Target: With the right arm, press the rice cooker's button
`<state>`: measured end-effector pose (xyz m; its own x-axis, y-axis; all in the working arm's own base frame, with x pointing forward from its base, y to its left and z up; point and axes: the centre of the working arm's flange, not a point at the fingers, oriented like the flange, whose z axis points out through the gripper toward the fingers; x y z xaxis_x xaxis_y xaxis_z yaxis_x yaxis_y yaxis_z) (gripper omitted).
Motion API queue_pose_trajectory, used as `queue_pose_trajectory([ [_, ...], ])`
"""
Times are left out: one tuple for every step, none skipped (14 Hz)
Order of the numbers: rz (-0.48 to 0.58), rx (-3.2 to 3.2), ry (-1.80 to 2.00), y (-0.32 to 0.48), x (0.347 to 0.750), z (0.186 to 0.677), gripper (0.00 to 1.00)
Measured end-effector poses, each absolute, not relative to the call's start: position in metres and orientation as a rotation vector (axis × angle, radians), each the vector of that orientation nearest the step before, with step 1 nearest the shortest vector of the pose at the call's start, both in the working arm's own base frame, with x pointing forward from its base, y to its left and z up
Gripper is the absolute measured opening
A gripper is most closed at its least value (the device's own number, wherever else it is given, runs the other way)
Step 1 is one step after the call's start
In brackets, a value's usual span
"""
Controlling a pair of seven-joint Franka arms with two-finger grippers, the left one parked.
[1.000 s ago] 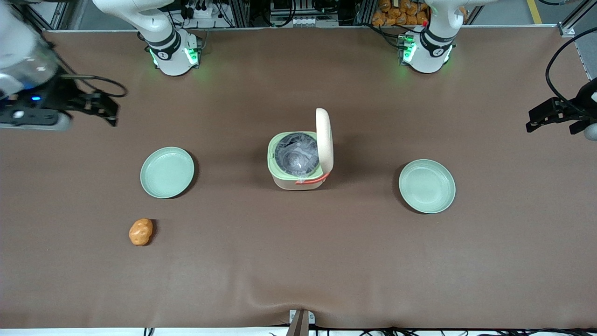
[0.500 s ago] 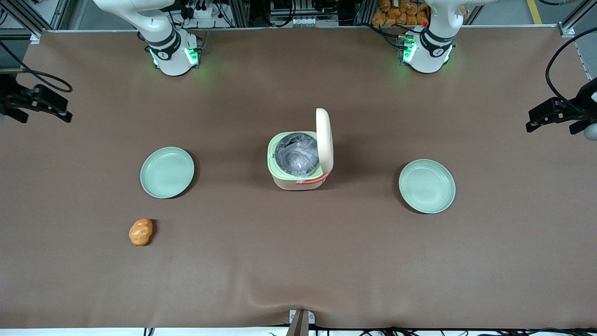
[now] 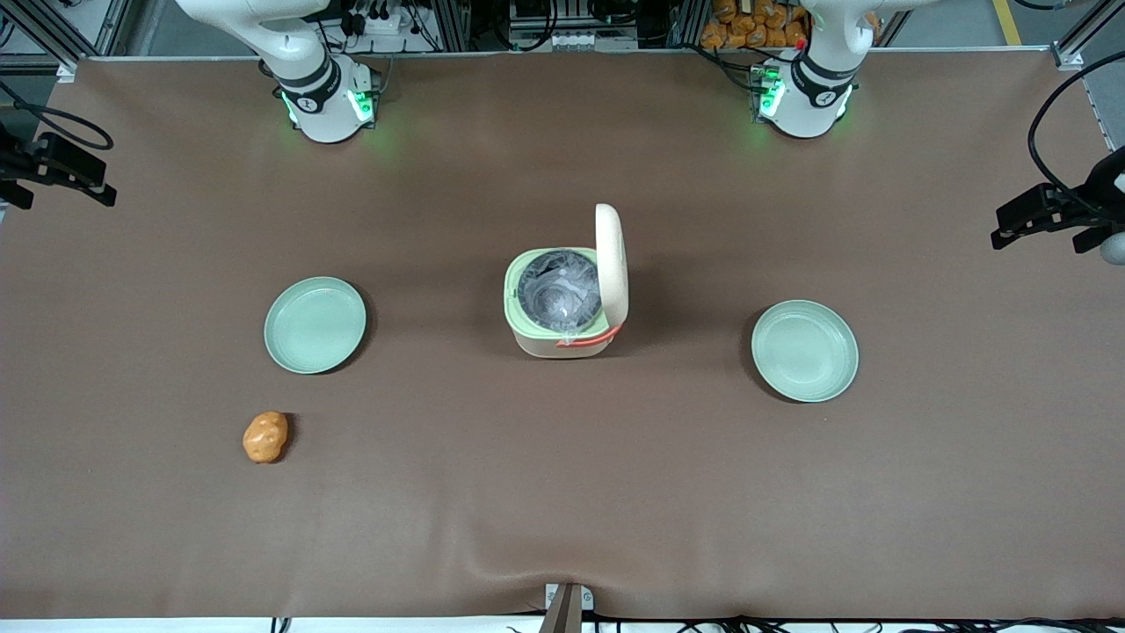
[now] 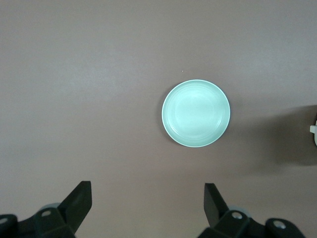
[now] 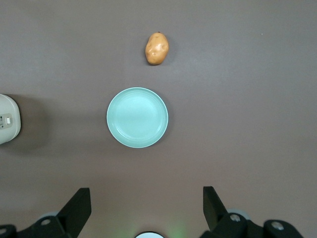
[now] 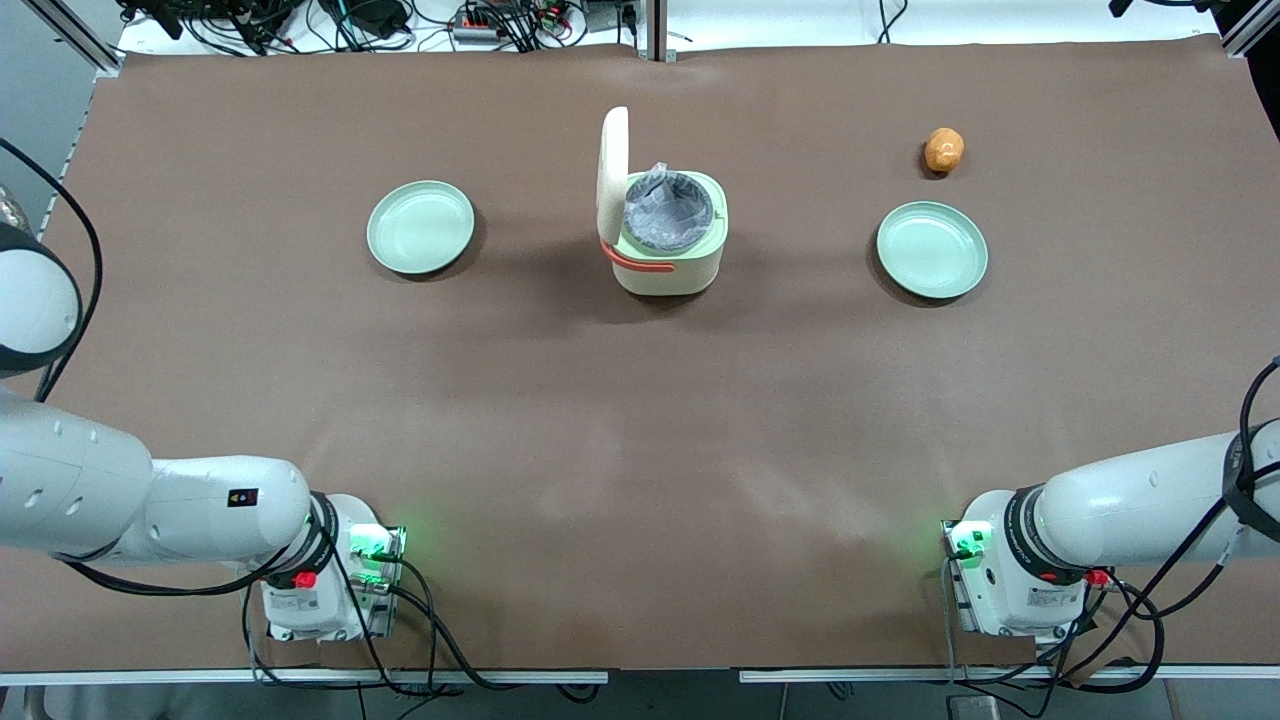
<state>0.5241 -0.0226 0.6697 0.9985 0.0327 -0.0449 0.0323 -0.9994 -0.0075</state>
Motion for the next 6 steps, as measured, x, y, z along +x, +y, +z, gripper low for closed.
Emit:
queue_pose_trajectory([
  [0.067,-3.132,-0.059,-0.023,0.522,0.672,1.0],
  [0.065,-3.129,-0.079,-0.023,0.521,0.674,1.0],
  [0.061,-3.127,-0.095,-0.023,0.52,0.675,1.0],
  [0.05,-3.125,-0.107,-0.022,0.52,0.678,1.0],
  [0.036,-3.124,-0.111,-0.022,0.519,0.682,1.0],
  [0.024,-3.123,-0.113,-0.022,0.519,0.686,1.0],
])
